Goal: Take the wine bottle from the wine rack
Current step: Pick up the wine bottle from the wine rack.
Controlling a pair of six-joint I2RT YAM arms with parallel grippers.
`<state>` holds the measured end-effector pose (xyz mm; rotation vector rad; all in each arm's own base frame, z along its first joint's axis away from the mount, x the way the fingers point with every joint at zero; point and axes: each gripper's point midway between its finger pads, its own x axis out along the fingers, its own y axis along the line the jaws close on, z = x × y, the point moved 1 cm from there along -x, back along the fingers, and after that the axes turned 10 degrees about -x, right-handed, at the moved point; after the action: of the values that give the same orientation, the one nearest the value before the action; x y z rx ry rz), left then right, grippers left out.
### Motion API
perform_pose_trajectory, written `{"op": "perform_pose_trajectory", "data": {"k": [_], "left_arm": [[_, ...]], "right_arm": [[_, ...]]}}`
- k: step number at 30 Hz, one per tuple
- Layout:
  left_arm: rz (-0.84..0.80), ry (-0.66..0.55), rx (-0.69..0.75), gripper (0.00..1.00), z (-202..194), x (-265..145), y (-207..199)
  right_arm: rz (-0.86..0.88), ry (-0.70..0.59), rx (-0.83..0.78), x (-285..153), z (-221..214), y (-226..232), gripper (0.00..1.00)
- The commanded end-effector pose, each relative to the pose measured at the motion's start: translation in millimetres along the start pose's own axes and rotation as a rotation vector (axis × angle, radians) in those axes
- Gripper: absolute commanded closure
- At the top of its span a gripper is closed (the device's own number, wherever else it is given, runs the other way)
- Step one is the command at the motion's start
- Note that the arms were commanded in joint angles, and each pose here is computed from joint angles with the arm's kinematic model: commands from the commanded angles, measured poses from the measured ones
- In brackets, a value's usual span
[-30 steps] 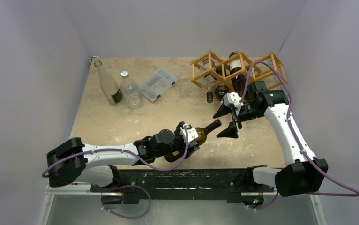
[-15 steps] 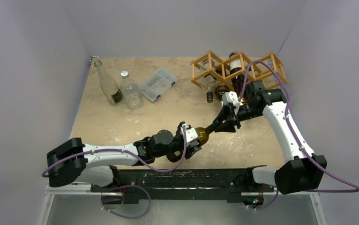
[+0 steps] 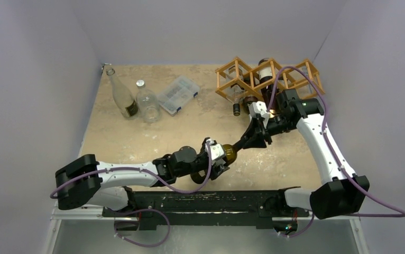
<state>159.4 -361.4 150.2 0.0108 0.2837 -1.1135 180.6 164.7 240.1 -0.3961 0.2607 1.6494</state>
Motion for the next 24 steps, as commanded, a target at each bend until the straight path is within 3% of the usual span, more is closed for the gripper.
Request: {"op": "perform_pose_trajectory", "data": {"k": [1,6,11,16,24], "left_arm": [[-0.042,-0.162,-0.098,0.69,57.8,13.6,-10.2],[-0.086,-0.192,-0.219,0.32,56.7,24.9,-11.1],[-0.089,-0.214,-0.256,0.12,60.7,32.4,-11.2],[-0.092,-0.174,-0.274,0.01,61.5,35.5,-10.9],[-0.080,-0.151,-0.280,0.00,69.9,14.9,0.1]], "right_arm": [[-0.039,-0.002,0.005,-10.4,28.0,-10.3,1.00],[-0.065,0.021,0.001,-14.7,32.6,-13.8,1.00],[-0.111,0.045,-0.015,-17.9,36.1,-16.2,1.00],[-0.153,0.067,-0.040,-22.1,41.5,-18.7,1.00],[-0.186,0.097,-0.071,-28.7,48.7,-20.6,1.00]]}}
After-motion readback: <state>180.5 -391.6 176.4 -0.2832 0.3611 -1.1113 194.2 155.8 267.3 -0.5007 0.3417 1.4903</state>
